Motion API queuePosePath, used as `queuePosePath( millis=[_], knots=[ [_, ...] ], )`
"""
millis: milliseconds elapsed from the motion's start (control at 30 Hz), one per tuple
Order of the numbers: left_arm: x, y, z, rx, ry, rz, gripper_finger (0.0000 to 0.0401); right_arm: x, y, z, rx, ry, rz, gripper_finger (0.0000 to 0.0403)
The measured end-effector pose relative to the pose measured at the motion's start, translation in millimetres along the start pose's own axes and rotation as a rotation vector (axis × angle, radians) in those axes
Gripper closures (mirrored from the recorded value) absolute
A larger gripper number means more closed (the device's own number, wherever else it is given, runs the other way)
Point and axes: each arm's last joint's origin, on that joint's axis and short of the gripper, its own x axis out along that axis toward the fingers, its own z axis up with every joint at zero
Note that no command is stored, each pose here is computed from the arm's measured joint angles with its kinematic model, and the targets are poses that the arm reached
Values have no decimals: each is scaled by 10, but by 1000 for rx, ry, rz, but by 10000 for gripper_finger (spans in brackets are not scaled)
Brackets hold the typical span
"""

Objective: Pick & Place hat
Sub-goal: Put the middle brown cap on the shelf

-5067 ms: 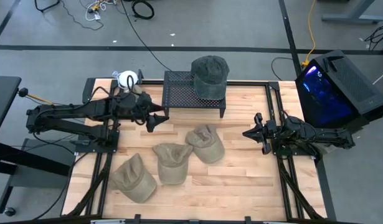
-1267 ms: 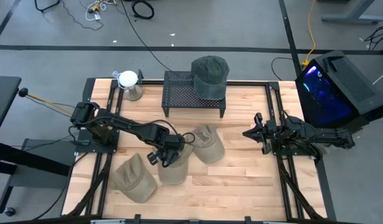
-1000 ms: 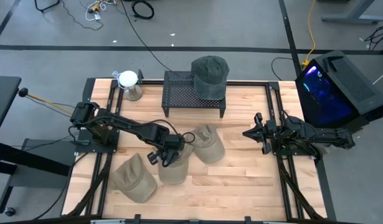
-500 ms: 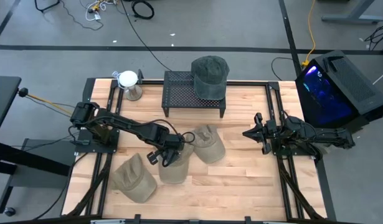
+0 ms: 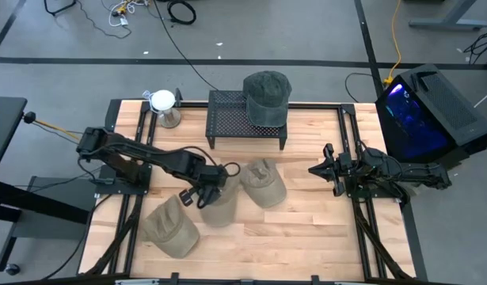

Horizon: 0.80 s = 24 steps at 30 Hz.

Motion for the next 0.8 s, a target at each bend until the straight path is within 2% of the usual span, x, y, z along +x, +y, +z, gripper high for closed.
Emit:
queuePosePath(
  millis=[533,800],
  knots=[
    [-636,-132,-203,-19,0,150,400,0,0,1,0,-1,0,378],
    [-925,-1,-334,-68,56,228,400,0,0,2,0,-2,0,378]
  ],
)
